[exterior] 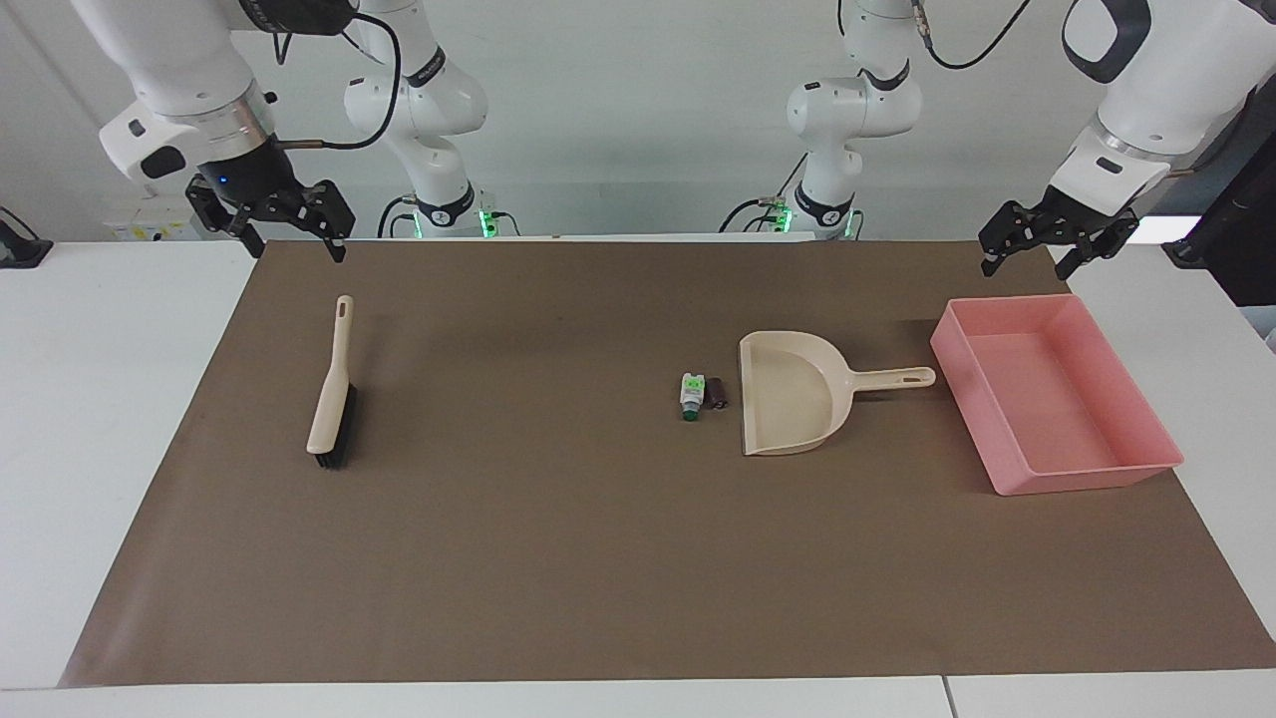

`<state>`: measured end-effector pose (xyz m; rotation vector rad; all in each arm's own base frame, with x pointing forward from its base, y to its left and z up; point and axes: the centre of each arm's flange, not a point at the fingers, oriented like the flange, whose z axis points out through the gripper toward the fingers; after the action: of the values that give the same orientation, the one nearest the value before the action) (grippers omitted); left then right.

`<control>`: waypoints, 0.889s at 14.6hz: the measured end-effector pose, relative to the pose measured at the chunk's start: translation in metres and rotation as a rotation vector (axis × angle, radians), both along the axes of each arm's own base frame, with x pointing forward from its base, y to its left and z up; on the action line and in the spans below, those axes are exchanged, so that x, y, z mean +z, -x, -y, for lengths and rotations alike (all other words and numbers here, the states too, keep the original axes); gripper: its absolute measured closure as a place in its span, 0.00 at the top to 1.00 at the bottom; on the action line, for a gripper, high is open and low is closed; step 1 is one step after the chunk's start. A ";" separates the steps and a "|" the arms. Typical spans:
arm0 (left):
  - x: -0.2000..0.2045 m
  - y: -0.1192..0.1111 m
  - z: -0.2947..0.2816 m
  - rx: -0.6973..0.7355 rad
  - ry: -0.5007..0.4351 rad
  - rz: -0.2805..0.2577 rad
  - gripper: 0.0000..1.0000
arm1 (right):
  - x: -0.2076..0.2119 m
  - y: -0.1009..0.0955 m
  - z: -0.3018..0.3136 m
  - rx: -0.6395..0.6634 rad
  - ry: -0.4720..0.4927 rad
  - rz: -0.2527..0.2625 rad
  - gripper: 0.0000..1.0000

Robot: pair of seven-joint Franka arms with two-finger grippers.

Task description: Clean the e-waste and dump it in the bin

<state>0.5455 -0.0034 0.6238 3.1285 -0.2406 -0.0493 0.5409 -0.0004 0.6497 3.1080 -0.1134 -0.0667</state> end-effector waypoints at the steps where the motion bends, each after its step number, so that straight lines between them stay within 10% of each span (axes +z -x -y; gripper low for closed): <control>1: 0.000 0.000 0.000 0.001 0.000 0.000 1.00 | 0.000 0.000 0.000 0.000 0.000 0.000 1.00; 13: -0.002 0.000 -0.003 0.005 0.000 -0.004 1.00 | -0.027 0.006 0.009 -0.016 -0.001 -0.055 1.00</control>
<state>0.5453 -0.0005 0.6221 3.1286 -0.2321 -0.0558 0.5347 -0.0094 0.6228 3.1030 -0.1368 -0.1522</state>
